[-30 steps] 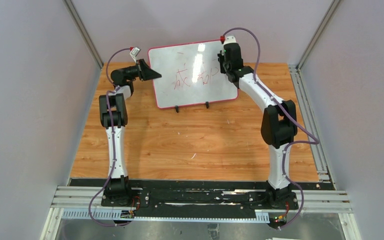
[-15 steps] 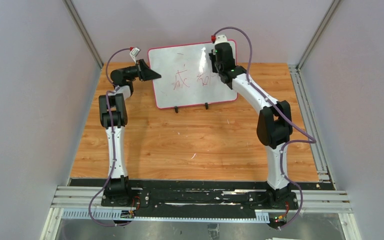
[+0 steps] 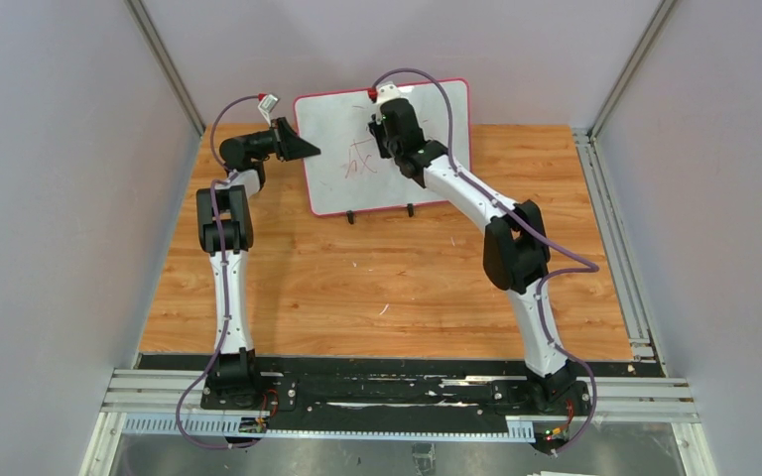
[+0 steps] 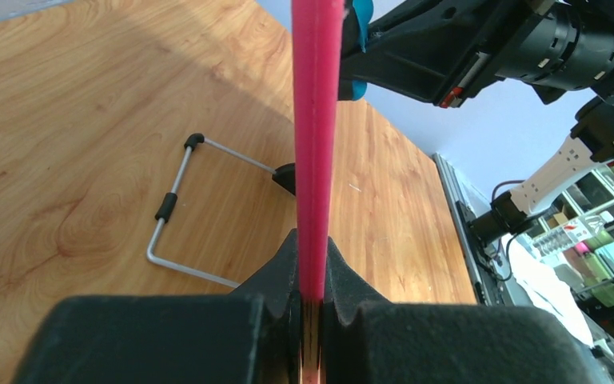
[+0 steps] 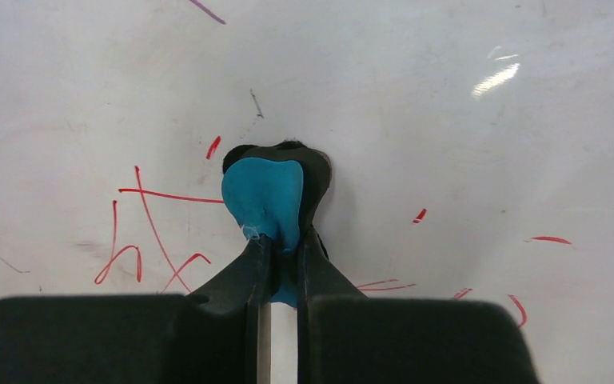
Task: Erase the whiteboard
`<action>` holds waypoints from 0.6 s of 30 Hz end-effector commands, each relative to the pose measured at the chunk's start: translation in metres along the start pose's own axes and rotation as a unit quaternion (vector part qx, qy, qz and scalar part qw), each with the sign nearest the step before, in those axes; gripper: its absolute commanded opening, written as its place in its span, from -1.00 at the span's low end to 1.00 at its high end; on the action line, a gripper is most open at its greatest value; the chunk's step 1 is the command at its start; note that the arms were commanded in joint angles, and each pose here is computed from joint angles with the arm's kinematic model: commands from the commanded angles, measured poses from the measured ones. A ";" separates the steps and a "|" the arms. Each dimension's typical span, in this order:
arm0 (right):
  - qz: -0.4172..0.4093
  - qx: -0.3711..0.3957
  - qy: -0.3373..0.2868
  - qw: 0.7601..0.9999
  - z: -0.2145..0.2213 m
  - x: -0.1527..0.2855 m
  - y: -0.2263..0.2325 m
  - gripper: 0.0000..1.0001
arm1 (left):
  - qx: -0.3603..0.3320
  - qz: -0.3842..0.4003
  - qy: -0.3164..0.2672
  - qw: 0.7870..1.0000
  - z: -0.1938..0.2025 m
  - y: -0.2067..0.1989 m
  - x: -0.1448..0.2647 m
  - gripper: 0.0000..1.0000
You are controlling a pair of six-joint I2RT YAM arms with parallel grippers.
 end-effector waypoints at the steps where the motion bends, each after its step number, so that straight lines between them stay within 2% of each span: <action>1: 0.058 -0.007 -0.005 0.998 -0.009 -0.007 -0.049 -0.99 | -0.049 -0.003 0.014 0.999 0.015 0.012 0.013 -1.00; 10: 0.119 -0.032 -0.013 0.992 -0.020 0.005 -0.120 -0.99 | -0.049 -0.003 0.014 0.999 0.015 0.012 0.013 -1.00; 18: 0.145 -0.057 -0.034 0.987 -0.033 0.025 -0.159 -0.99 | -0.049 -0.003 0.013 0.999 0.015 0.011 0.013 -1.00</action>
Point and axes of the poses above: each gripper's point midway between its finger pads, its own x axis back along the fingers, its own y axis along the line the jaws close on, z = x × y, the point moved 7 cm from there along x, back along the fingers, and after that the axes turned 8 degrees about -x, right-handed, at the moved point
